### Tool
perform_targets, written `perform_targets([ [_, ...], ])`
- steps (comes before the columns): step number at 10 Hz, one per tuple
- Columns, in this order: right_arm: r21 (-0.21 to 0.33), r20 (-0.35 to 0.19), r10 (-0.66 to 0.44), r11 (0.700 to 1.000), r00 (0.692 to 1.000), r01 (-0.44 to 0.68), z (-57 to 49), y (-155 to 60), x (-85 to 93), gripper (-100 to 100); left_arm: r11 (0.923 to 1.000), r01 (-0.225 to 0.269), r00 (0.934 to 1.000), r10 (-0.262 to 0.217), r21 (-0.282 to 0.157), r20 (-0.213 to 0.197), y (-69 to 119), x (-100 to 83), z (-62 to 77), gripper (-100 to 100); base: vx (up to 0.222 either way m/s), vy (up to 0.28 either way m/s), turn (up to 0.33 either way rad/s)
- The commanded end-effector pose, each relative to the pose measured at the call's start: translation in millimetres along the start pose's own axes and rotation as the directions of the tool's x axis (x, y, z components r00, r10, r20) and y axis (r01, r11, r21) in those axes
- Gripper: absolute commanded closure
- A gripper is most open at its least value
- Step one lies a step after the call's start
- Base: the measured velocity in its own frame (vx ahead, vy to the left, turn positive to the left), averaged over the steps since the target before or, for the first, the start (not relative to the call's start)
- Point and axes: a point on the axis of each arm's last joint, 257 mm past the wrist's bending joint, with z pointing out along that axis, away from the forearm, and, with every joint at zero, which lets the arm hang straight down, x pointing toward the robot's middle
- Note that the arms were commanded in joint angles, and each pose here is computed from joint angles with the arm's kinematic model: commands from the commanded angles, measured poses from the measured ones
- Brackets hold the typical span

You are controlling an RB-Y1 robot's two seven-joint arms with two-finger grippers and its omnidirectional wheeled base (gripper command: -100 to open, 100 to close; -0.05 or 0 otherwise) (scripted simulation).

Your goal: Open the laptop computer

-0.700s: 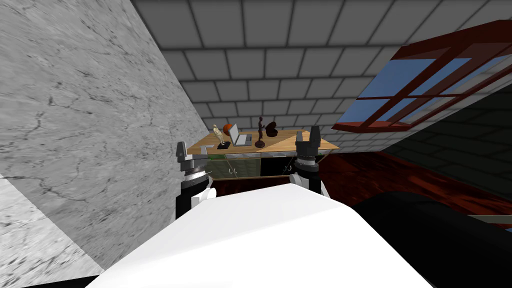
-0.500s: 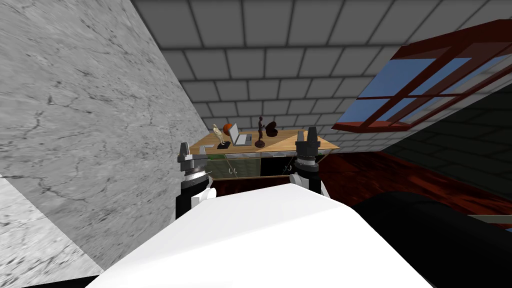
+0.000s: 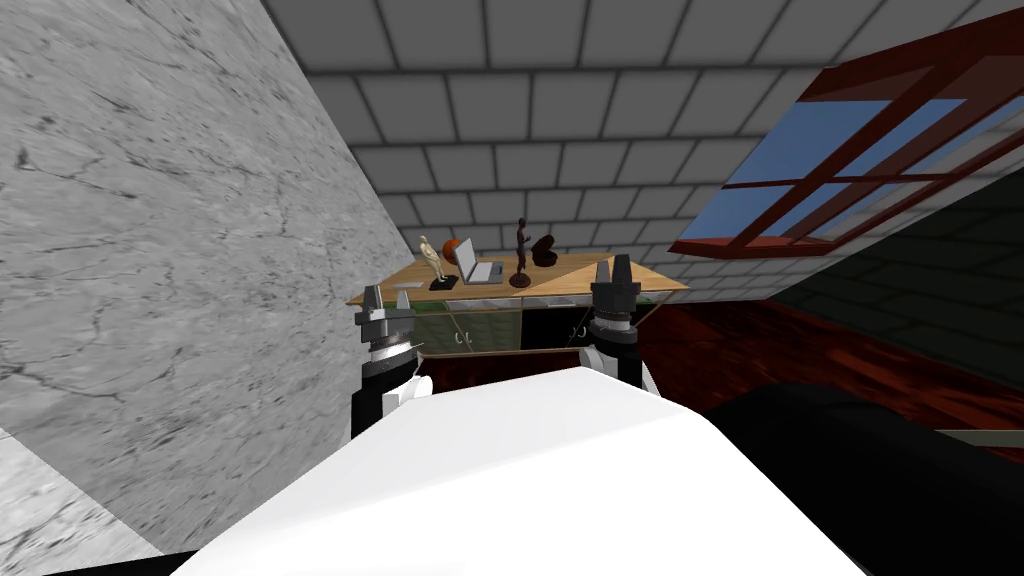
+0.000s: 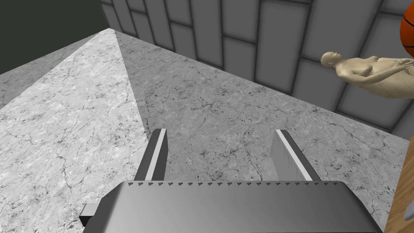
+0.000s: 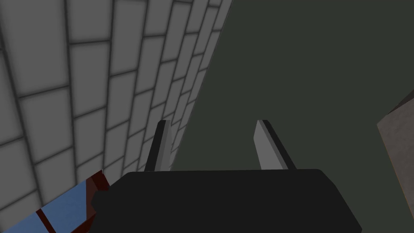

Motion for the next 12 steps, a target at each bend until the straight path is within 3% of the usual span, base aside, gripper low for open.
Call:
perform_targets([
  [1,0.0,0.0,0.0,1.0,1.0,0.0,0.0,0,0.0,0,1.0,0.0,1.0,0.0,0.0,0.0,0.0,0.0,0.0,0,0.0,0.0,0.0],
  [2,0.0,0.0,0.0,1.0,1.0,0.0,0.0,0,0.0,0,1.0,0.0,1.0,0.0,0.0,0.0,0.0,0.0,0.0,0,0.0,0.0,0.0],
  [3,0.0,0.0,0.0,1.0,1.0,0.0,0.0,0,0.0,0,0.9994,-0.024,0.9989,0.023,-0.024,-0.041,6.0,2.8,0.6,-100,0.015,0.0,-0.073],
  [7,0.001,0.0,0.0,1.0,1.0,0.0,-0.1,0,0.0,0,0.9917,-0.081,0.9919,0.071,-0.1,-0.105,25.5,1.5,1.5,-100,0.022,0.006,-0.104],
  [9,0.001,0.0,0.0,1.0,1.0,0.0,-0.1,0,0.0,0,0.9824,-0.118,0.986,0.099,-0.144,-0.135,37.1,-2.2,2.0,-100,0.034,0.009,-0.128],
  [11,0.001,0.0,0.0,1.0,1.0,0.0,-0.1,0,0.0,0,0.9684,-0.16,0.9781,0.129,-0.191,-0.163,49.4,-7.9,2.4,-100,0.038,0.01,-0.149],
  [12,0.001,0.0,0.0,1.0,1.0,0.0,-0.1,0,0.0,0,0.9667,-0.161,0.9782,0.129,-0.199,-0.163,51.3,-8.3,2.1,-100,0.022,0.007,-0.039],
])
